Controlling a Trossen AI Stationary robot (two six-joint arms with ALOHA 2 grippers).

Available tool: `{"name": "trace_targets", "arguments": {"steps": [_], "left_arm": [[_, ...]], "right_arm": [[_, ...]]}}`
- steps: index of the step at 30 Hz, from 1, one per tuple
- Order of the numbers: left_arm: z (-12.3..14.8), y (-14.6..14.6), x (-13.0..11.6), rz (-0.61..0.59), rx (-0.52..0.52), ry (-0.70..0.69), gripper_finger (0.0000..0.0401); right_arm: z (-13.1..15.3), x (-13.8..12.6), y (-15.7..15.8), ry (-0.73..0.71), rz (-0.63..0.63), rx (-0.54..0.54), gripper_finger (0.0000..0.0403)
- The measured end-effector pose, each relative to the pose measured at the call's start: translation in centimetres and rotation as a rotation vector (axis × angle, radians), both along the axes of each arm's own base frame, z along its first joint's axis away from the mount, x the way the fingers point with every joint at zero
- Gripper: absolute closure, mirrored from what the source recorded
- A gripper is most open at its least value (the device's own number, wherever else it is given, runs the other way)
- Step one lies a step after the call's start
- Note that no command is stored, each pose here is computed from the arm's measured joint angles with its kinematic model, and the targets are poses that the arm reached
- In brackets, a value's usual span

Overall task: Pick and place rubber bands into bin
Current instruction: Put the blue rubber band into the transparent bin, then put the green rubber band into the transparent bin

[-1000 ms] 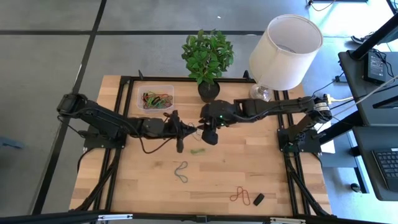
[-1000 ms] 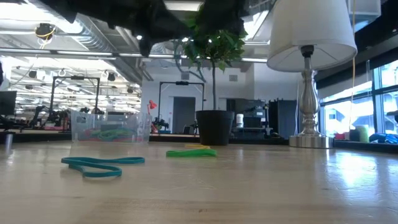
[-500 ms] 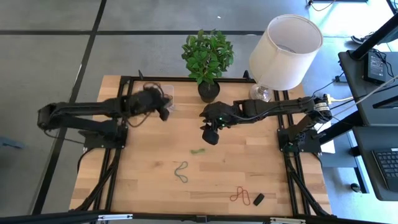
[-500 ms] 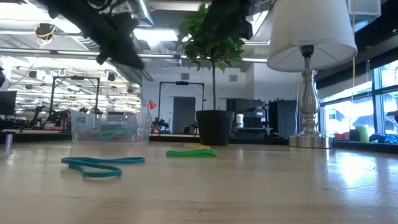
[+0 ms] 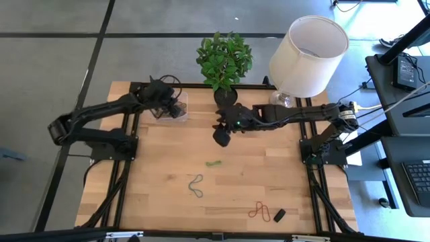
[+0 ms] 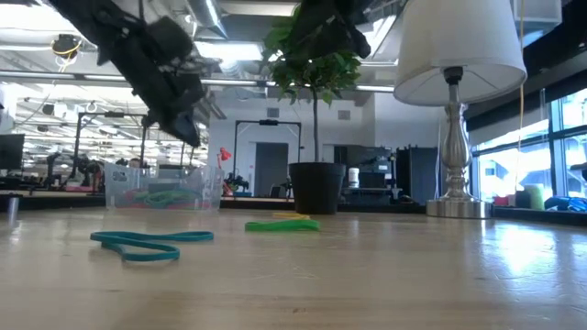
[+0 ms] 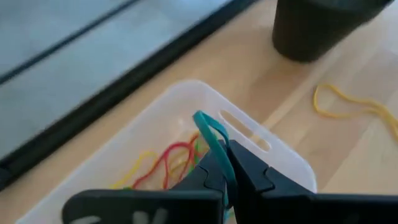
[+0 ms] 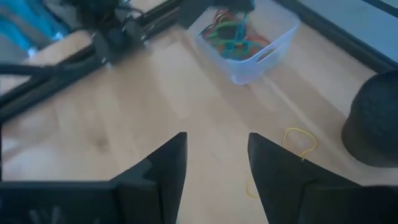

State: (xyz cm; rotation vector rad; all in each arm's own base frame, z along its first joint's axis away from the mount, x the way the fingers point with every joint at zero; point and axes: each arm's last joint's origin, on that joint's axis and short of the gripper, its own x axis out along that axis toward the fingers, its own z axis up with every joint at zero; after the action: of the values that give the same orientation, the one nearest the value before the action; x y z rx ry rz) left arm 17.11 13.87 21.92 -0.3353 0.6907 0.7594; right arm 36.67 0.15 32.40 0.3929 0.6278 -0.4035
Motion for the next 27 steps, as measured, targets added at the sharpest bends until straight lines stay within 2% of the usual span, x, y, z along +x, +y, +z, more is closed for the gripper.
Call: {"name": "trace_targets", "arguments": {"steps": [3,7,11,18,22,27], "left_arm": [[-1.0,0.8,0.2,-0.062,-0.066,0.003,0.0388],[-1.9,1.9,0.4,-0.102,-0.145,0.011,0.0355],[-1.4,2.8,0.8,-0.141,-0.122,0.072,0.0312],[1.4,3.3,1.0,-0.154,-0.076,0.183,0.0256],[2.9,3.3,0.9,-0.143,-0.101,0.225,0.0247],[3.8,2.9,1.0,-0.149,-0.137,0.253,0.0247]], "right_arm": [[0.1,0.0,-0.4,-0.014,-0.041,0.014,0.023],[0.1,0.0,-0.7,-0.029,-0.099,0.029,0.023],[0.1,0.0,-0.8,-0.041,-0.15,0.024,0.023],[-0.2,-0.2,-0.8,-0.01,-0.166,0.035,0.023],[-0.8,-0.9,-0.8,0.094,-0.167,0.027,0.023],[-2.4,-3.2,-0.5,0.359,-0.216,0.046,0.0231]]}}
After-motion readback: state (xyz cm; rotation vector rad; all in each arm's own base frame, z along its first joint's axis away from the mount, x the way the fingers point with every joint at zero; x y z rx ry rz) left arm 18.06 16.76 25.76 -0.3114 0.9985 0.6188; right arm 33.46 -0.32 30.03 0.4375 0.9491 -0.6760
